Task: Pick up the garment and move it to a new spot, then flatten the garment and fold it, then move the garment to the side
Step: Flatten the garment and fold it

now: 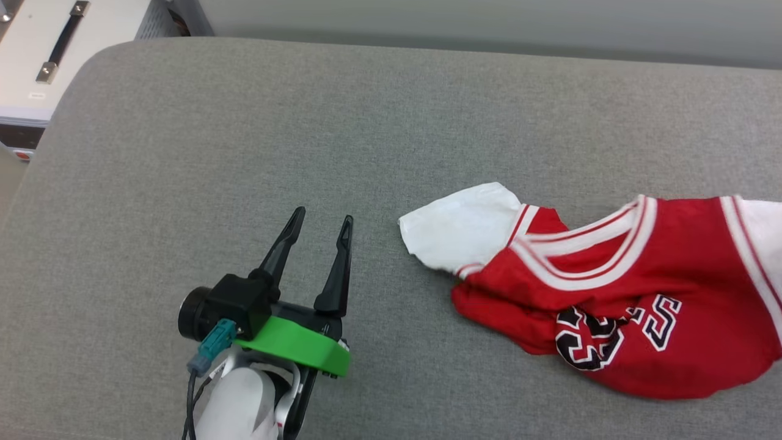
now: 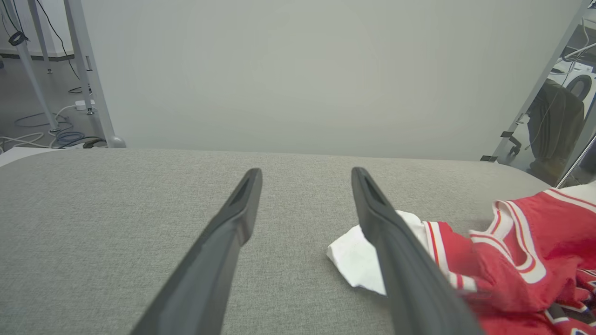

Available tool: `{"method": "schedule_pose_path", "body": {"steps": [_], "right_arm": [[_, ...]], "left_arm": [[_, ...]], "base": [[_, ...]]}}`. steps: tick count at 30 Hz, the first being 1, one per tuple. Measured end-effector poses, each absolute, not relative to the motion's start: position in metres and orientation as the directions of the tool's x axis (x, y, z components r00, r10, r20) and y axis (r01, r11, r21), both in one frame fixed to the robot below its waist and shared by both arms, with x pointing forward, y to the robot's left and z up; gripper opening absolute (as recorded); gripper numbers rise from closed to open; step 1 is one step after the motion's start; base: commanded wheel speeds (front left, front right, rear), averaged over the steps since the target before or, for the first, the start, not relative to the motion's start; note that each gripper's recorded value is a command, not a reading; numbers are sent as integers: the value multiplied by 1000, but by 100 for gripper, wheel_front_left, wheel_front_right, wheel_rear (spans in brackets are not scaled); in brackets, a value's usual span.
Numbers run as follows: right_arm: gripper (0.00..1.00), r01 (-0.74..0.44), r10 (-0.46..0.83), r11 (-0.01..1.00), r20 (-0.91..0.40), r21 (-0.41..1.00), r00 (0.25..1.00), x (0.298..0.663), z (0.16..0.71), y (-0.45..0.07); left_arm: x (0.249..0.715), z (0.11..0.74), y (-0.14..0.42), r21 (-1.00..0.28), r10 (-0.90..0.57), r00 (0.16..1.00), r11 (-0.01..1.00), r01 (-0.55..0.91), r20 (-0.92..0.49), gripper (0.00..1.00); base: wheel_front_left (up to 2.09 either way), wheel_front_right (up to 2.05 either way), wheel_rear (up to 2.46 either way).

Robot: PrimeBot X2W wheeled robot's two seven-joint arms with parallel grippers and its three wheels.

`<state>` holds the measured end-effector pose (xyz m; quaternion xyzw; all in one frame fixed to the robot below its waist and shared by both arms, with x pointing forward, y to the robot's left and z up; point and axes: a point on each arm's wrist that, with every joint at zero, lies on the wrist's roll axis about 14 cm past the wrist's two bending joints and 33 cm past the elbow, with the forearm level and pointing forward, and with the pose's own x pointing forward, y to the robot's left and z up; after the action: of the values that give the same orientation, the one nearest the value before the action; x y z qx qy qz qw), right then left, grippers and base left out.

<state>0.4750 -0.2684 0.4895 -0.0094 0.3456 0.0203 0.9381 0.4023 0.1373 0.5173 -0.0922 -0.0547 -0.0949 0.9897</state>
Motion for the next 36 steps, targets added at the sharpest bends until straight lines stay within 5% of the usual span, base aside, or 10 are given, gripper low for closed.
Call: {"method": "schedule_pose_path", "body": {"steps": [10, 11, 12, 21, 29, 36], "right_arm": [[0, 203, -221, 974, -657, -104, 721, 469, 445, -357], [75, 210, -224, 973, -643, -100, 732, 473, 440, -356], [100, 211, -223, 973, -643, -97, 733, 473, 436, -354], [100, 156, -189, 982, -497, -108, 847, 486, 461, -338], [100, 30, -39, 998, -179, -53, 983, 489, 533, -293], [100, -44, 41, 999, 102, 25, 994, 449, 573, -257]], "left_arm": [[413, 505, 139, -172, -178, 980, 966, 192, 94, 100], [413, 503, 140, -171, -173, 981, 967, 186, 90, 100], [413, 503, 141, -171, -171, 981, 968, 184, 89, 100], [411, 514, 140, -166, -174, 978, 967, 192, 119, 100], [407, 535, 134, -166, -190, 966, 961, 220, 177, 100], [398, 544, 125, -184, -210, 957, 951, 248, 202, 100]], "base": [[0, 0, 0], [0, 0, 0], [0, 0, 0], [0, 0, 0], [0, 0, 0], [0, 0, 0]]}}
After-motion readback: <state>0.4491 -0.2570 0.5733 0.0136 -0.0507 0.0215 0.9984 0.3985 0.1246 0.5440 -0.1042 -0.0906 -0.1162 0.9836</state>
